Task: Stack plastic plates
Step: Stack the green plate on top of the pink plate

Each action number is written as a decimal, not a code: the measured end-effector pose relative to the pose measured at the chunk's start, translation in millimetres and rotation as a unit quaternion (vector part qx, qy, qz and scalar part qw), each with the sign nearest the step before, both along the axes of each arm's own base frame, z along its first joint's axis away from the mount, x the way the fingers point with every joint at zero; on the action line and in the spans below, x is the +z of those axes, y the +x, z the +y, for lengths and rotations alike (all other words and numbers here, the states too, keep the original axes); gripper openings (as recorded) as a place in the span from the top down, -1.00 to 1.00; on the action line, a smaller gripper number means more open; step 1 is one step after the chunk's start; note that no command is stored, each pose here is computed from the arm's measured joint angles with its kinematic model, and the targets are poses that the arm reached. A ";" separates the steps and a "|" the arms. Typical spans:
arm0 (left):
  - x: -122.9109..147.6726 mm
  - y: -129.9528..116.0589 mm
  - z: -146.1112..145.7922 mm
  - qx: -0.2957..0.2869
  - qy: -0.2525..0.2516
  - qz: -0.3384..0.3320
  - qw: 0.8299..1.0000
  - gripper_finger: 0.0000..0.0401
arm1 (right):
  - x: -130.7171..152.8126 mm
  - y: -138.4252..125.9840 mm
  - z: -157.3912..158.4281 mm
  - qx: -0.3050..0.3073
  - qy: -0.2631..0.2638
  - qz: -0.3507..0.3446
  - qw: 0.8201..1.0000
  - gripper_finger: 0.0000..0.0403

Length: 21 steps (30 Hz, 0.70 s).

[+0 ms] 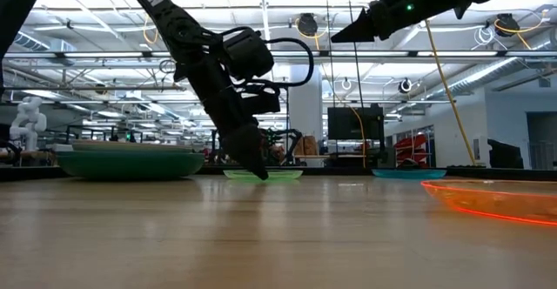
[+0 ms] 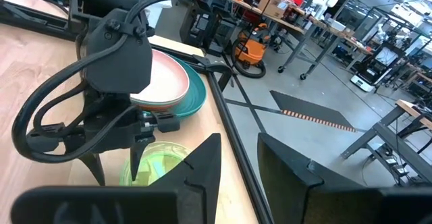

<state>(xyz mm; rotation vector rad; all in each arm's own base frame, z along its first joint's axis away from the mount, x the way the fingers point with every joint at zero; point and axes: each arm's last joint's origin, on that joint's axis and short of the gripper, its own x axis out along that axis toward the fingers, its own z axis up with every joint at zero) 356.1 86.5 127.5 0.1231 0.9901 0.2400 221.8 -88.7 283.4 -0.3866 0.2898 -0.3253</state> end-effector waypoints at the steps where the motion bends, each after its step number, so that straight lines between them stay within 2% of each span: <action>1: -2.0 0.6 0.2 0.000 0.000 0.001 1.000 0.01 | 0.0 0.0 0.0 0.000 0.000 0.000 1.000 0.55; 17: -6.2 2.5 0.9 -0.003 0.014 0.004 1.000 0.02 | -0.1 0.0 0.0 0.000 0.000 0.000 1.000 0.55; 21: -6.5 2.8 0.8 -0.011 0.020 0.006 1.000 0.14 | -0.1 0.0 0.0 0.000 0.000 0.000 1.000 0.55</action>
